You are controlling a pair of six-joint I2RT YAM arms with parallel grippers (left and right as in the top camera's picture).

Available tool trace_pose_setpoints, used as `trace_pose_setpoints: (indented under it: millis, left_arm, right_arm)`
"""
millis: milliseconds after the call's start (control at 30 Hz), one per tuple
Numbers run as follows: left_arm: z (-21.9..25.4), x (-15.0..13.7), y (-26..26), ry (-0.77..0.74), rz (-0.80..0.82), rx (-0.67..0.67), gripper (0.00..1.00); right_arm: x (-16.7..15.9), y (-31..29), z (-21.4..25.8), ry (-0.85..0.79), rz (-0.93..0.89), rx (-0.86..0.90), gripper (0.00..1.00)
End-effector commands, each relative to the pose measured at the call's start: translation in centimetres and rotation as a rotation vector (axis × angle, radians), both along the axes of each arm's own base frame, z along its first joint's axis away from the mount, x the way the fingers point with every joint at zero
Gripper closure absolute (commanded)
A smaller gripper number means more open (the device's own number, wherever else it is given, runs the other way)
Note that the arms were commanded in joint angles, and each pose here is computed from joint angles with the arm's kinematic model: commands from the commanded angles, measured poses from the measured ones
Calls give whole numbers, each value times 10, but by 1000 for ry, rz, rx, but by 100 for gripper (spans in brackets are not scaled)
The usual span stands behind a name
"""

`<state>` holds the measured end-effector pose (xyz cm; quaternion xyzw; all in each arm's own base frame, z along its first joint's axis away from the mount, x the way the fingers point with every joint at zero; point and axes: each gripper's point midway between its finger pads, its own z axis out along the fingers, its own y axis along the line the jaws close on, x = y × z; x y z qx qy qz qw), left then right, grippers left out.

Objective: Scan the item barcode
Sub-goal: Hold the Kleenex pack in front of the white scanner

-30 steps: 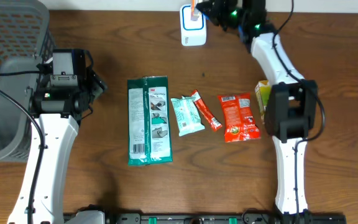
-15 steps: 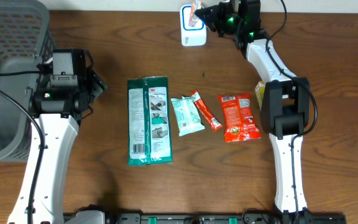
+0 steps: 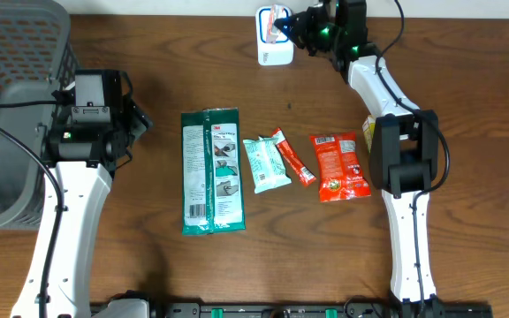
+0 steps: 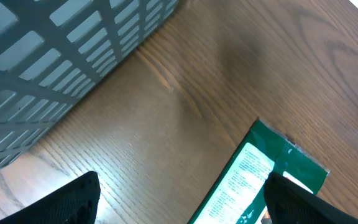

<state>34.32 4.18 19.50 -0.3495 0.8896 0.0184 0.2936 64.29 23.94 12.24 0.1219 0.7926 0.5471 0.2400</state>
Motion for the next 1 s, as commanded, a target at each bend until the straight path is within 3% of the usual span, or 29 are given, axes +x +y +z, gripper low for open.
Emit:
trace_pose_setpoints:
  millis: [0, 967]
  left_arm:
    - [13, 2, 3, -36, 20, 4, 15]
    - [13, 2, 3, -36, 20, 4, 15]
  right_arm:
    - [0, 6, -4, -85, 30, -62, 99]
    - [2, 16, 17, -129, 33, 3, 99]
